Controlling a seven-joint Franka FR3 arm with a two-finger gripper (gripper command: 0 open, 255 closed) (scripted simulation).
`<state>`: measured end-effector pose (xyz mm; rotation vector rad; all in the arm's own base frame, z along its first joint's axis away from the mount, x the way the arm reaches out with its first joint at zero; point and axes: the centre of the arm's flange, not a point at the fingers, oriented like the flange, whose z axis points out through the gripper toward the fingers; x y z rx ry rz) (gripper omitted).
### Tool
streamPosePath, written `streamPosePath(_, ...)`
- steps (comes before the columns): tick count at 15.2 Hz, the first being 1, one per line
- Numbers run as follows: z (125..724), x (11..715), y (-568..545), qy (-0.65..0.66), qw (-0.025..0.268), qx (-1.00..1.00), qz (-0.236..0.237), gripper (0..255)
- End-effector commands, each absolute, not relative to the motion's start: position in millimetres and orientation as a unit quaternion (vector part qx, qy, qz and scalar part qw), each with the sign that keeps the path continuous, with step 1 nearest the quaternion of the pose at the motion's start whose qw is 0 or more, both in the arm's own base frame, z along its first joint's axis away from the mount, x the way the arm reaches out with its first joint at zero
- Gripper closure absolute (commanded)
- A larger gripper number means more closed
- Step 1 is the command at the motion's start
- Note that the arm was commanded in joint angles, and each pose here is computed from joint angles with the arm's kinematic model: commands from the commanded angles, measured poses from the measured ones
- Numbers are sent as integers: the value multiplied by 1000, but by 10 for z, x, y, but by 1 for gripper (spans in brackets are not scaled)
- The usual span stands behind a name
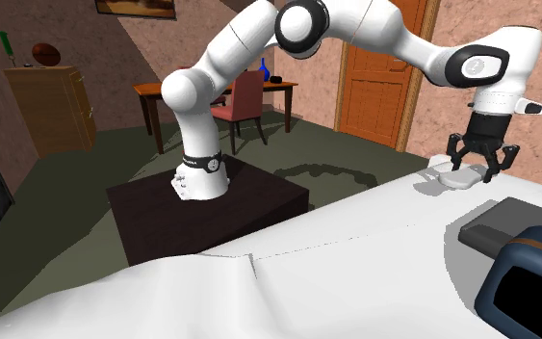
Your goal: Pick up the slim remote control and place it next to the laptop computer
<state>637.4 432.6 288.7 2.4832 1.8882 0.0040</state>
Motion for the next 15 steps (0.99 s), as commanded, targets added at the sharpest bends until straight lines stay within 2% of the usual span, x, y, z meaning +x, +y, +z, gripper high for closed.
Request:
streamPosePath(1, 2779, 6371, 4328, 605, 11, 796, 2, 255)
streamPosePath(11, 2212, 6371, 4328, 605, 11, 796, 2, 255)
streamPosePath(15, 2212, 6371, 4328, 605, 11, 796, 2, 255)
